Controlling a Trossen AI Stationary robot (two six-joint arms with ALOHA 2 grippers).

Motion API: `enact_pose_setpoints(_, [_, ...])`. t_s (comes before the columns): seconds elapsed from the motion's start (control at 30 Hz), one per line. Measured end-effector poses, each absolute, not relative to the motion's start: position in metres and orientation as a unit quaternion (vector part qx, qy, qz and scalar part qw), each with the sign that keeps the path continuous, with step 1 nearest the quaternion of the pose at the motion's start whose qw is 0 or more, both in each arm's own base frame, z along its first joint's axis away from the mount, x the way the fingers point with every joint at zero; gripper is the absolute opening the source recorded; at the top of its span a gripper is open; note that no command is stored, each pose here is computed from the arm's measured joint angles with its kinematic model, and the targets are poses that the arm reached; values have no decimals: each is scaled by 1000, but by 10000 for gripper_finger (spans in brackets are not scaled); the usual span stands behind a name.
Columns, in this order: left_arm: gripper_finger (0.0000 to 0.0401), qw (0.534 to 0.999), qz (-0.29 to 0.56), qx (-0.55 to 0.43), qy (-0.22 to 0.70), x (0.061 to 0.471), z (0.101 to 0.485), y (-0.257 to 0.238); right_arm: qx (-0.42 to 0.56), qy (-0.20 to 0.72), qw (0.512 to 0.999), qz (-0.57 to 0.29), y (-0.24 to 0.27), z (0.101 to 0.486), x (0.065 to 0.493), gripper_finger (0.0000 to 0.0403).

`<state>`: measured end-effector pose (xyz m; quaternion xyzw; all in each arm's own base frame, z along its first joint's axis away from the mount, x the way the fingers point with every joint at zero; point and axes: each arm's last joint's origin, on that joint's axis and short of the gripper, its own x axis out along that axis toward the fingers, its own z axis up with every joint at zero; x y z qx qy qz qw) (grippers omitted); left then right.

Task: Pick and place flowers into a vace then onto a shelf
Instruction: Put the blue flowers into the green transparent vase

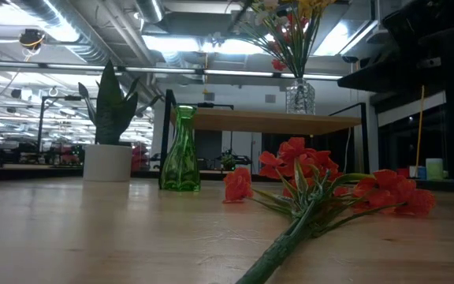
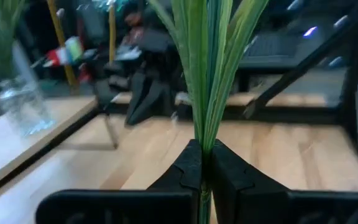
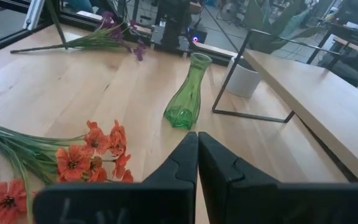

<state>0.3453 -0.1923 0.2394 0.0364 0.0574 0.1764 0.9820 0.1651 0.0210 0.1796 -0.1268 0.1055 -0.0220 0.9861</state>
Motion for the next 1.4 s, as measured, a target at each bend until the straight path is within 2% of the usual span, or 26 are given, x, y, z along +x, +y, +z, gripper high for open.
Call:
enact_pose_setpoints(0.1, [7,987,154,36,24,344,229,-178,-127,106,986,-22,21,180,165,16])
enact_pose_setpoints(0.47, [7,976,181,68,-101,311,215,-142,-113,106,988,-22,21,179,165,16])
enact_pose_setpoints(0.63, [7,968,220,58,-106,287,218,-122,-88,106,990,-25,21,179,165,16])
enact_pose_setpoints(0.93, [7,958,238,69,-146,264,244,-87,-76,109,991,-26,21,179,165,16])
enact_pose_setpoints(1.17, [7,958,244,61,-137,264,226,-57,-77,109,991,-26,21,179,165,16])
enact_pose_setpoints(1.4, [7,959,233,67,-146,265,224,-43,-88,109,990,-25,21,179,165,16])
